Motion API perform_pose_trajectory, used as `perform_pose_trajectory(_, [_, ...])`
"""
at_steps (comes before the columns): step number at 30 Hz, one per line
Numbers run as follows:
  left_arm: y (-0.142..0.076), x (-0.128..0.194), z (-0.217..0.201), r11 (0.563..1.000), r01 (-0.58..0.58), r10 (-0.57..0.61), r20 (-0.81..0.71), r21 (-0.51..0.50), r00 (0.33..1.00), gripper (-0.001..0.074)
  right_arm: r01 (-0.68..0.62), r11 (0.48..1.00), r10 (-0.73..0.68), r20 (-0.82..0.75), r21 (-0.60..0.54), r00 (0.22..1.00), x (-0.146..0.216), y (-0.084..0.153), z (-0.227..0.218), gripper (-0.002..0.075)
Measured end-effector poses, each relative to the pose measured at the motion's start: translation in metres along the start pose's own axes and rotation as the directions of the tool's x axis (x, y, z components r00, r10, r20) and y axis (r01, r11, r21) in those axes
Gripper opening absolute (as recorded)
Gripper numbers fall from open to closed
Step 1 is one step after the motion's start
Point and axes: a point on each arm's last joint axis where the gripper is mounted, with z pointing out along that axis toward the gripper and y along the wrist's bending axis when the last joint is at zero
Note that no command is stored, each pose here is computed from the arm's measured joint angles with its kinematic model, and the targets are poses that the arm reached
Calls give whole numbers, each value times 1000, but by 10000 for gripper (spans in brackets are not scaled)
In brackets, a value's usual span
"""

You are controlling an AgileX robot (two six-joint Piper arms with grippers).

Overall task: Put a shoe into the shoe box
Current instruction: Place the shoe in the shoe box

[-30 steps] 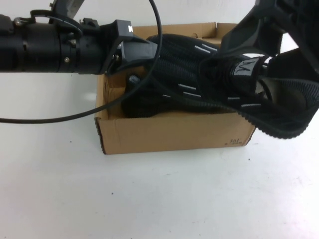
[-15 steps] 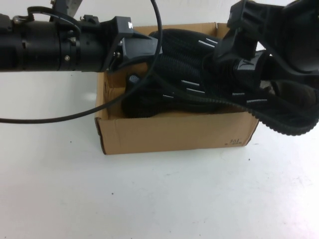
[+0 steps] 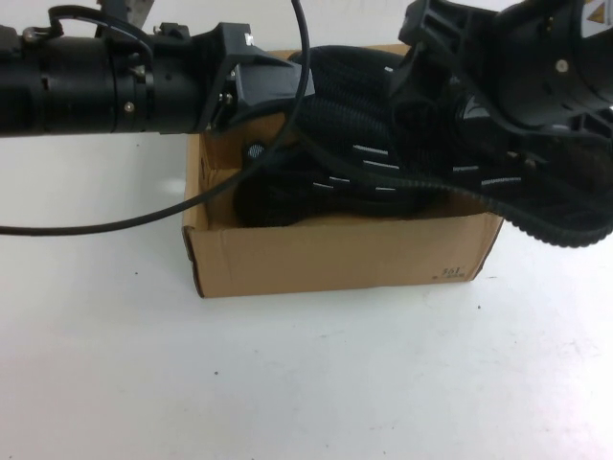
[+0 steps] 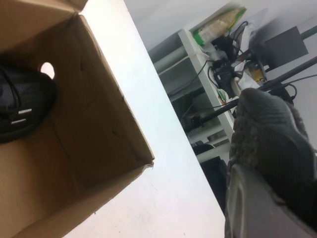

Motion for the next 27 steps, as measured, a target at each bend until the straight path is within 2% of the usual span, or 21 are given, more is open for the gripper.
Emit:
perform_pose_trajectory(4, [0,0,0,1000,0,0,5,-4,1000,109,-5,1000,5,3,-12,1000,-1,2,7,505])
perform_pose_trajectory(7, [1,-1,1,1000,0,0,7,-8,1000,109,-2,1000,2,-8,0,1000,-1,1,14,432])
perform_pose_trajectory(10, [3,-1,1,1000,1,-1,9,-13,1000,109,30,1000,-30,-8,10,1000,-2,1,17,300])
perform_pose_trajectory(12, [3,-1,1,1000,0,0,12,-16,1000,109,60,998,-60,-3,7,998,-2,1,17,148])
perform_pose_trajectory(15, [4,-2,2,1000,2,-2,17,-21,1000,109,83,997,-83,3,6,997,-4,0,17,37])
perform_pose_trajectory(22, [5,-2,2,999,-28,29,23,-28,999,122,129,992,-129,11,-1,992,-4,1,17,2])
perform_pose_trajectory(23, [5,-2,2,999,-35,35,22,-28,999,157,135,991,-135,11,-1,991,-4,1,17,1])
perform_pose_trajectory(25, [4,-3,2,999,-32,33,29,-21,999,287,147,989,-147,12,-2,989,-5,1,17,1])
perform_pose_trajectory(27, [3,-3,2,1000,-12,12,37,-13,999,494,172,985,-171,13,-10,985,-5,2,18,1])
